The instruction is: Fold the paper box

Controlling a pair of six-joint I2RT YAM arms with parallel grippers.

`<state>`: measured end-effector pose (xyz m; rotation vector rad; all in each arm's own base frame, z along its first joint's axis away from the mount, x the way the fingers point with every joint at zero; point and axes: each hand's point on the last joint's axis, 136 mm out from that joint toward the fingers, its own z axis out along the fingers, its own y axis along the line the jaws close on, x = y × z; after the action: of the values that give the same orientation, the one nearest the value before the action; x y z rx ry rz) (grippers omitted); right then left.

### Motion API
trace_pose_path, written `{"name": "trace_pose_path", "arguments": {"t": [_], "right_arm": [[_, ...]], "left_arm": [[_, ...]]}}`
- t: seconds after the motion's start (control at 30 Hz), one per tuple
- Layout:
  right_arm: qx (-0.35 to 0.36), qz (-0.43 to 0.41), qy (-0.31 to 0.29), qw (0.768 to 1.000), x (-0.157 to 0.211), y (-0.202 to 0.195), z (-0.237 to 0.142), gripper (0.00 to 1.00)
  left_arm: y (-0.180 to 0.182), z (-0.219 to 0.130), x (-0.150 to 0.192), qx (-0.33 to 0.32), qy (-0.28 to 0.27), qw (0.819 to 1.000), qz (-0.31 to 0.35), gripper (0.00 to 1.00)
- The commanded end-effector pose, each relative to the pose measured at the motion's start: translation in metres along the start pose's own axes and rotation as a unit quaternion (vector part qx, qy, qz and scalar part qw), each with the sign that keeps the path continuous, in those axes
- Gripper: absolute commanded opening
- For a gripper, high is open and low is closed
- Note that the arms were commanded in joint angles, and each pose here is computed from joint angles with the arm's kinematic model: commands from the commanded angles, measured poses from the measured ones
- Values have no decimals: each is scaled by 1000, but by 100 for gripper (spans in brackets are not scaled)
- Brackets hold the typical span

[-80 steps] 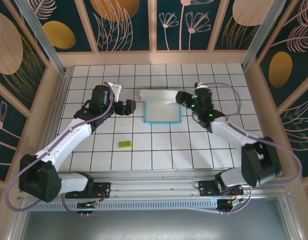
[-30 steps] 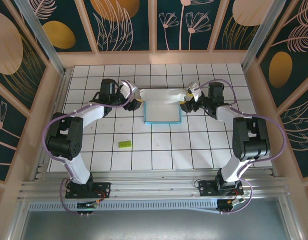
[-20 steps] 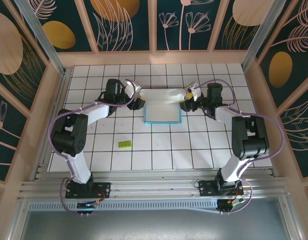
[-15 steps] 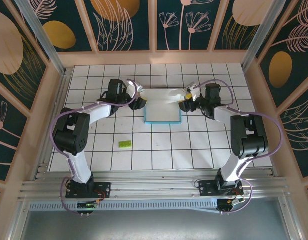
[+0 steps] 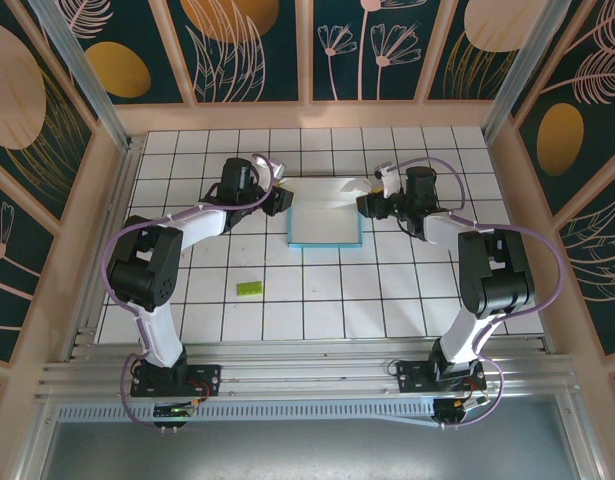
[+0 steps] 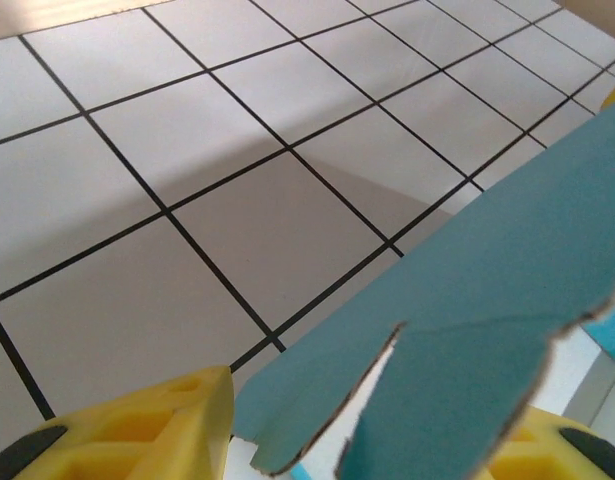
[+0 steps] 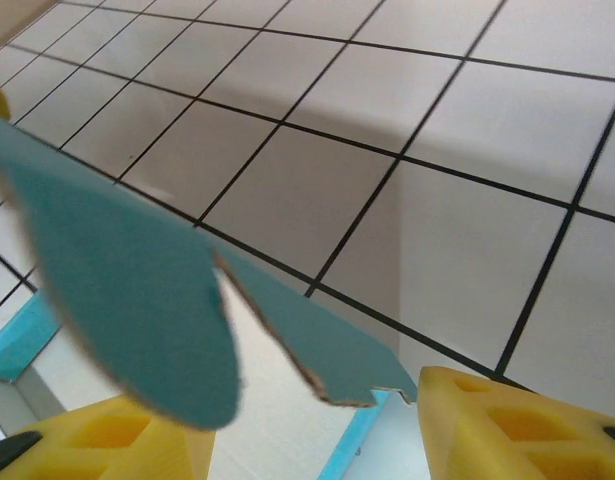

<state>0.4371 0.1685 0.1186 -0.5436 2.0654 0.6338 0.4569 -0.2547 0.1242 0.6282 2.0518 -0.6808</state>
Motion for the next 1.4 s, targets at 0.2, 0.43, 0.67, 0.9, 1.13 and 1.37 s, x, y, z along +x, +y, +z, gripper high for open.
{"name": "trace_pose_path", "arguments": {"t": [0.2, 0.43, 0.67, 0.9, 1.13, 1.37], "right_arm": [[35, 69, -13, 997, -3, -1, 2, 51], [43, 95, -16, 994, -2, 3, 5, 50], [64, 180, -27, 981, -2, -4, 6, 48], [45, 232, -34, 971, -3, 5, 11, 45], [39, 252, -20, 967, 3, 13, 19, 41], [44, 247, -13, 968, 11, 16, 20, 41]], "left_arm": [[-12, -2, -8, -4, -16, 997, -76, 42], [-13, 1, -5, -17, -19, 992, -121, 37], [-11, 5, -7, -30, -26, 980, -195, 35], [-21, 10, -10, -5, -20, 967, -256, 35], [-28, 12, -3, 8, -13, 964, -266, 35], [-37, 14, 5, 17, -5, 964, -266, 36]]}}
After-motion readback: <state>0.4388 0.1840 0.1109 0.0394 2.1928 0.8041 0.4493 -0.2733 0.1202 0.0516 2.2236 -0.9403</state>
